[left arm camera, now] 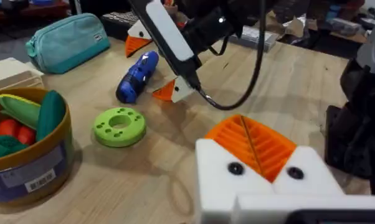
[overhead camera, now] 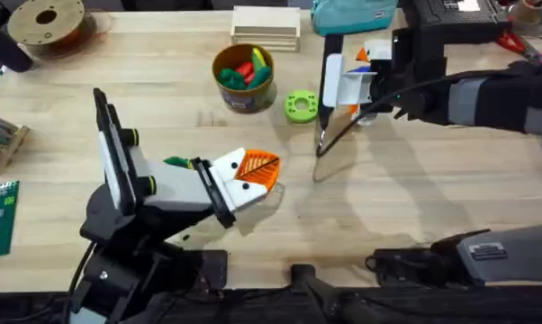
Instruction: Pick up the gripper from the table and insert it into the empty holder that is missing its gripper. Then pick up a screw, insert it into the mounting hole, and use the screwdriver to tighten it. Finally, clean up the table by picking up the vegetable and placing it into the bucket.
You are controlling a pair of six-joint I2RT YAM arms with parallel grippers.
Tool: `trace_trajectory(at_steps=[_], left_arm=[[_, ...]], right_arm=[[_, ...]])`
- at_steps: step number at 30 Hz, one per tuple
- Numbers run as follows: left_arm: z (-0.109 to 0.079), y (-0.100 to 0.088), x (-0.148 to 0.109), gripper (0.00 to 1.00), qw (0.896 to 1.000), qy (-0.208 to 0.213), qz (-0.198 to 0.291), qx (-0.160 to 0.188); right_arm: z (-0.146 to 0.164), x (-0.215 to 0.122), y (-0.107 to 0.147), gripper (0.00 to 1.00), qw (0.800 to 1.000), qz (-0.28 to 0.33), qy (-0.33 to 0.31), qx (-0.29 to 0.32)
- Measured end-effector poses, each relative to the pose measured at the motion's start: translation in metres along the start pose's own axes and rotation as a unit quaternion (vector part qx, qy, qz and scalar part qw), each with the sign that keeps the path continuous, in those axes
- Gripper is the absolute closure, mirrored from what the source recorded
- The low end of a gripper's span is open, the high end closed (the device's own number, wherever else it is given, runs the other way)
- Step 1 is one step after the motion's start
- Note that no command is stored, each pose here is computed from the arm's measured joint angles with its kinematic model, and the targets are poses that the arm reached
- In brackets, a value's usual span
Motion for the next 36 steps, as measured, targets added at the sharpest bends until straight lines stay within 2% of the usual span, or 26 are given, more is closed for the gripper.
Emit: trace_trajectory(at_steps=[4, 6, 9, 11, 13, 17, 18, 21, 23, 24, 25, 31, 33, 34, 35, 36], left_arm=[[0.000, 0.000, 0.000, 0.986, 1.000, 0.000, 0.000, 0.000], [0.000, 0.000, 0.000, 0.779, 1.000, 0.000, 0.000, 0.002], [0.000, 0.000, 0.000, 0.303, 1.000, 0.000, 0.000, 0.002], [0.000, 0.000, 0.000, 0.054, 1.000, 0.000, 0.000, 0.000], [0.000, 0.000, 0.000, 0.018, 1.000, 0.000, 0.000, 0.001], [0.001, -0.001, 0.000, 0.014, 1.000, -0.003, -0.002, 0.003], [0.005, -0.010, -0.001, 0.015, 0.999, -0.034, -0.022, 0.012], [0.010, -0.010, -0.006, 0.015, 0.995, -0.086, 0.014, -0.043], [0.011, -0.016, -0.012, 0.015, 0.988, -0.126, 0.038, -0.075], [0.012, -0.022, -0.016, 0.015, 0.984, -0.149, 0.049, -0.088], [0.013, -0.045, -0.030, 0.015, 0.965, -0.215, 0.080, -0.127], [0.025, -0.083, -0.038, 0.015, 0.916, -0.312, 0.177, -0.181], [0.035, -0.088, -0.034, 0.015, 0.891, -0.338, 0.230, -0.199], [0.057, -0.095, -0.014, 0.015, 0.859, -0.356, 0.295, -0.220], [0.069, -0.093, 0.001, 0.015, 0.841, -0.349, 0.336, -0.240], [0.071, -0.089, 0.004, 0.016, 0.833, -0.346, 0.353, -0.248]], right_arm=[[0.000, -0.007, 0.000, 0.042, 0.996, -0.005, 0.006, 0.094], [-0.005, -0.015, -0.001, 0.042, 0.987, -0.011, 0.016, 0.157], [-0.016, -0.031, -0.004, 0.042, 0.965, -0.029, 0.037, 0.259], [-0.024, -0.042, -0.006, 0.043, 0.943, -0.045, 0.052, 0.325], [-0.031, -0.053, -0.007, 0.042, 0.919, -0.062, 0.064, 0.383], [-0.041, -0.069, -0.009, 0.042, 0.879, -0.088, 0.079, 0.462], [-0.044, -0.077, -0.012, 0.044, 0.855, -0.108, 0.077, 0.502], [-0.045, -0.080, -0.015, 0.044, 0.849, -0.125, 0.064, 0.509], [-0.045, -0.082, -0.017, 0.043, 0.847, -0.135, 0.058, 0.511], [-0.045, -0.083, -0.018, 0.043, 0.846, -0.139, 0.054, 0.512], [-0.046, -0.084, -0.020, 0.043, 0.844, -0.150, 0.050, 0.513], [-0.048, -0.085, -0.021, 0.042, 0.841, -0.159, 0.049, 0.515], [-0.048, -0.085, -0.021, 0.042, 0.840, -0.161, 0.048, 0.516], [-0.048, -0.085, -0.022, 0.042, 0.840, -0.162, 0.046, 0.515], [-0.048, -0.085, -0.022, 0.043, 0.840, -0.162, 0.046, 0.515], [-0.048, -0.085, -0.022, 0.042, 0.840, -0.162, 0.046, 0.515]])
Point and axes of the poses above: each hand's point on the last joint's axis, 136 mm out from that joint toward the fingers, its own x axis out along the fingers, its own z axis along the line the jaws close on, y = z × x, the point moved 9 cm from there along -x, back along the fingers, and after that the axes turned 3 degrees about x, right-handed, at the moved point
